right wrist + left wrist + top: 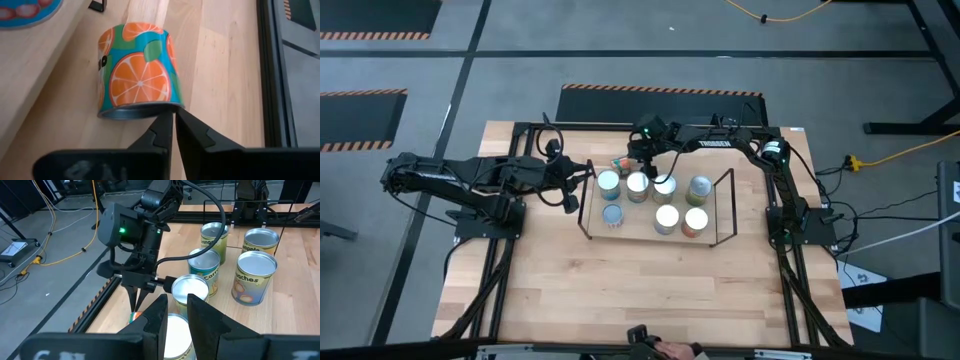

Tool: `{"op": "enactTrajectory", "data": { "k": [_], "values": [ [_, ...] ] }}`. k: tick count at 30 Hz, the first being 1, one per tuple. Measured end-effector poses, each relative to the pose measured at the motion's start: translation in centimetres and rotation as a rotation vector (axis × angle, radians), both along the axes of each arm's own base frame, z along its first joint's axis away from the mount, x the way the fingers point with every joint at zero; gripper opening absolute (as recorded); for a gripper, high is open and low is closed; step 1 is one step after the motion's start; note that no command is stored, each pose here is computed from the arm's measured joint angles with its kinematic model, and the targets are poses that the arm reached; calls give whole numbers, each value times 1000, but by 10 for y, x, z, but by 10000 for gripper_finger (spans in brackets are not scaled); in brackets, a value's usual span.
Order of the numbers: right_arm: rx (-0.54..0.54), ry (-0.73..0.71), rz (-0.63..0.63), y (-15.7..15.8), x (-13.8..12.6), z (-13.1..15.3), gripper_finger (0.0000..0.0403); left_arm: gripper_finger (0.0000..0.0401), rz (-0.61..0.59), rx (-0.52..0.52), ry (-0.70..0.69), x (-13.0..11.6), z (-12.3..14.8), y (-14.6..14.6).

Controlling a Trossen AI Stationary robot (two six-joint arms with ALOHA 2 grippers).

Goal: Pick and place cans onto a shelf
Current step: Put the small canned oranges on the shelf

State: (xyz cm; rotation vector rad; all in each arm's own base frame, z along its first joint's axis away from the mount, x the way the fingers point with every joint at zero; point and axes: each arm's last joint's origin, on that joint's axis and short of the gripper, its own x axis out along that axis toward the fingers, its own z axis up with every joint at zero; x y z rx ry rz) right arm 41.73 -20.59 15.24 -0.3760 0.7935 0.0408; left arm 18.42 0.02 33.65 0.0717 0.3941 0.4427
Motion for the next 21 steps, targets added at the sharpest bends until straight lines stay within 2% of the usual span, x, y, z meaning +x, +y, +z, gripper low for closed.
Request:
{"op": "enactTrajectory", "data": {
  "k": [8,16,21],
  "values": [
    [22,52,-4,2,-4,-2,26,66,0,0,0,0,0,0],
    [-56,68,-81,-1,-6,7,26,66,0,0,0,0,0,0],
    [-55,71,-83,-1,-6,7,29,66,2,-5,-2,0,0,0]
  ]
}}
